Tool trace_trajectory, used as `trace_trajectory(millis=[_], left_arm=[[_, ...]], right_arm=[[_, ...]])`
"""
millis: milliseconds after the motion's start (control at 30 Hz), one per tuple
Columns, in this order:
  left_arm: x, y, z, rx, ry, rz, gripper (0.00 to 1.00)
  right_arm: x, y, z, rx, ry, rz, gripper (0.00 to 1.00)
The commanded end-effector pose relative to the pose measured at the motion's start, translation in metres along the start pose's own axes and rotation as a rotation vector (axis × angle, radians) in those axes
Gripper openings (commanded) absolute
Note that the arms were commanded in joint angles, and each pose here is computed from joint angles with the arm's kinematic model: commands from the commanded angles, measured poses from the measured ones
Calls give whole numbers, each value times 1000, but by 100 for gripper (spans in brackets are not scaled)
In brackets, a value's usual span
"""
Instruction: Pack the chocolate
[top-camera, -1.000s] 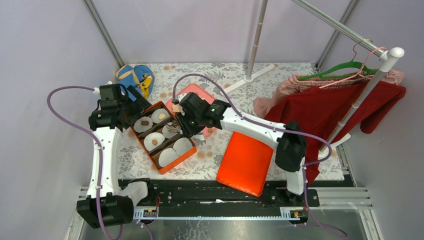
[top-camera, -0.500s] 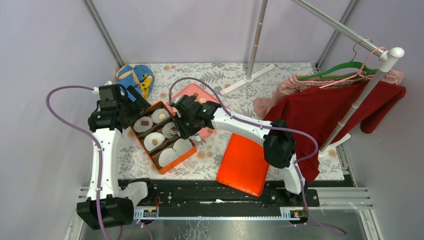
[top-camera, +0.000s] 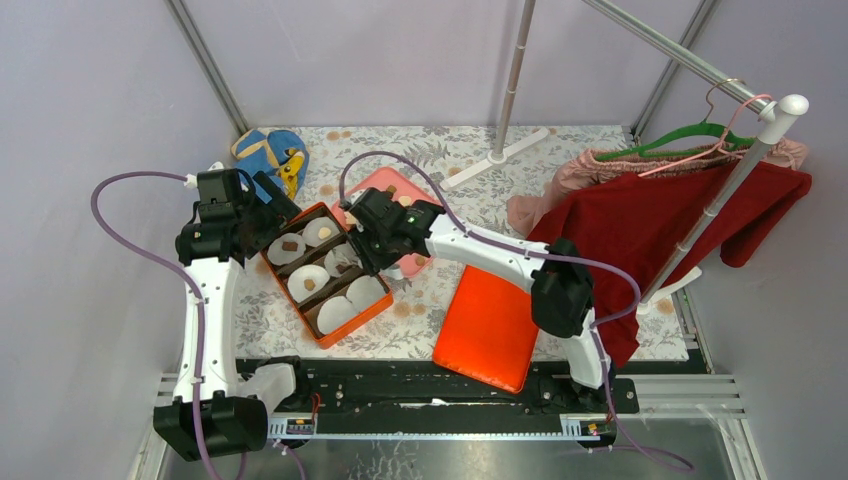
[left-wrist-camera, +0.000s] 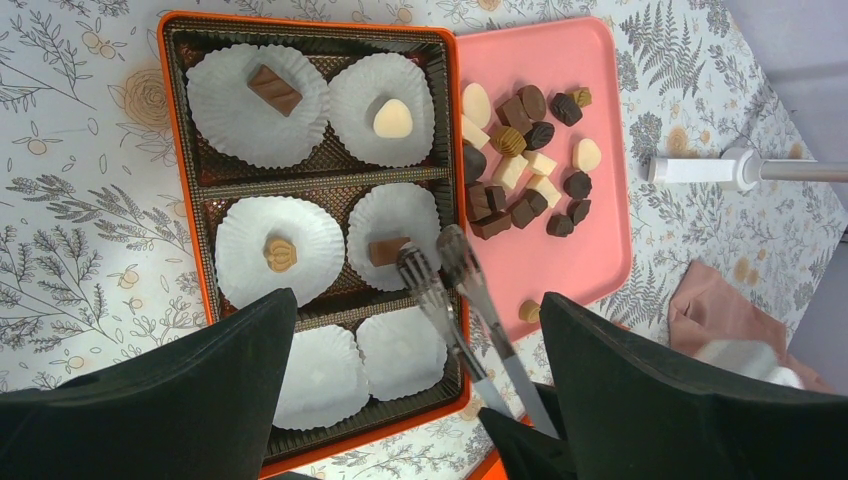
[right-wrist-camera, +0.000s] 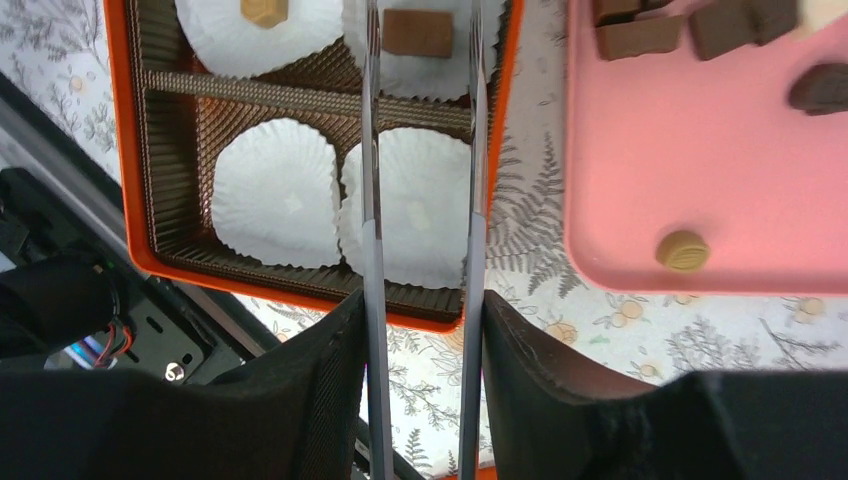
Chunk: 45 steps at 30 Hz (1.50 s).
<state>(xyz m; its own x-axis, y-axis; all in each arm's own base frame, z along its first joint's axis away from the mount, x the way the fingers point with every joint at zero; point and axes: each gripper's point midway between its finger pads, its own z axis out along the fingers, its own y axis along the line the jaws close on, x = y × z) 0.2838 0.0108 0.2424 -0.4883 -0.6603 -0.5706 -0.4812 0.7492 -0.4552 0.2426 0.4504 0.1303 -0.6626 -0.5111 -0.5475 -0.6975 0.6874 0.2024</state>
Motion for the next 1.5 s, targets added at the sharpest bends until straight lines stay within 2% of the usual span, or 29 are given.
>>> trace_trajectory(millis=[0, 167, 333, 433, 667, 1000, 1267, 1467], left_arm=[[-15, -10, -14, 32, -62, 13, 99], [-18, -17, -17, 62, -68, 4, 99], [-15, -17, -15, 67, -55, 2, 99], [-14, -18, -14, 70, -48, -5, 99], [-11, -17, -12, 69, -38, -7, 99], [-9, -14, -9, 58, -34, -11, 99], [-10, -13, -10, 53, -42, 1, 99], [-9, -12, -9, 50, -38, 8, 99]], right_arm=[[-73, -4, -94, 60, -306, -13, 48], [-71, -60, -126, 161, -379, 58, 49], [-19, -128, -104, 253, -244, 159, 51], [5, -149, -90, 267, -186, 198, 52], [25, -155, -58, 242, -100, 214, 52], [16, -156, -33, 223, -68, 194, 57], [8, -150, -25, 186, -56, 188, 56], [15, -163, -27, 257, -62, 207, 56]])
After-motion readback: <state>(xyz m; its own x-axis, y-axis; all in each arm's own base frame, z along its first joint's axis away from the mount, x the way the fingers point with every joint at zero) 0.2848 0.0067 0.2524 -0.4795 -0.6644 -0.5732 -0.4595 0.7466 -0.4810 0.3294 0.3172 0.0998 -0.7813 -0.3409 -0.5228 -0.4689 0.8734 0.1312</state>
